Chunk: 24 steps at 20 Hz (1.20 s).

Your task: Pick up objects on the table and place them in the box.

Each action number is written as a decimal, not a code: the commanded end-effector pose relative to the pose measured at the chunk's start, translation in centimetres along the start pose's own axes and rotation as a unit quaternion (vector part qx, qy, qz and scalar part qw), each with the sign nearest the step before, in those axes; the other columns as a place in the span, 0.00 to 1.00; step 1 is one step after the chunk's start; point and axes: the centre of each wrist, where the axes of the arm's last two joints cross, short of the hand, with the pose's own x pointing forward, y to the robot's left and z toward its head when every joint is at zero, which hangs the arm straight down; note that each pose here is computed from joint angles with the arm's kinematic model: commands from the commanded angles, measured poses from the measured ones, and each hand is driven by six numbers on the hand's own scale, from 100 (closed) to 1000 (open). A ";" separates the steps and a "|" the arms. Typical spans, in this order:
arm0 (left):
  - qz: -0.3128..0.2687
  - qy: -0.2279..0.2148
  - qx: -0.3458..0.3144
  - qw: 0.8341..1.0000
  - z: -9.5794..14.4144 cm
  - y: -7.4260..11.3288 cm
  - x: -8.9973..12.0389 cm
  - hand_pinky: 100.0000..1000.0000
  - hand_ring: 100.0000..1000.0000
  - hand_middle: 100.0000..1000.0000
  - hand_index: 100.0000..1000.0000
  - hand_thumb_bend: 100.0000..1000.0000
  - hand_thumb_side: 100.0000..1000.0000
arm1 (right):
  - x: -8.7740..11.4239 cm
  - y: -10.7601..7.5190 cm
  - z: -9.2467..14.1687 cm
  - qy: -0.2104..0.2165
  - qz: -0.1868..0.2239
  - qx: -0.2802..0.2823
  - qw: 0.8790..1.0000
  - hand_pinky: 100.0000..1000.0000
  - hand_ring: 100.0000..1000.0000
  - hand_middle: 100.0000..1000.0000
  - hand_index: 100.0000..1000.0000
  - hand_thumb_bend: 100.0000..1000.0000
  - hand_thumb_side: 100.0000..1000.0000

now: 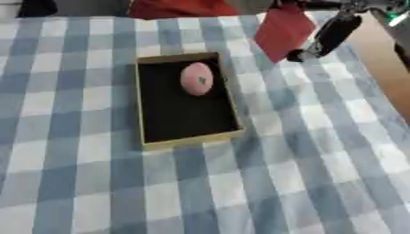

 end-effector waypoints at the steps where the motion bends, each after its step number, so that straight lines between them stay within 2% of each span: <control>1: -0.001 -0.018 -0.001 1.000 -0.8 0.3 0.5 0.84 0.84 0.75 0.84 0.00 0.84 | 2.0 -1.3 -0.7 -0.020 0.014 0.003 1.000 0.52 0.59 0.67 0.77 0.35 0.05; 10: 0.004 -0.021 0.002 1.000 -1.0 0.2 0.6 0.84 0.84 0.75 0.84 0.00 0.83 | 5.3 -0.9 -3.7 -0.069 0.014 0.036 0.997 0.52 0.59 0.67 0.76 0.33 0.08; 18: 0.009 -0.024 0.004 1.000 -1.1 0.0 0.7 0.84 0.84 0.75 0.84 0.00 0.83 | 5.9 0.2 -5.9 -0.077 0.001 0.054 0.996 0.52 0.59 0.67 0.76 0.32 0.11; 24: 0.012 -0.022 0.005 1.000 -1.1 -0.1 0.7 0.84 0.84 0.75 0.84 0.00 0.83 | 5.6 1.1 -7.4 -0.067 0.001 0.060 0.996 0.52 0.60 0.67 0.77 0.35 0.14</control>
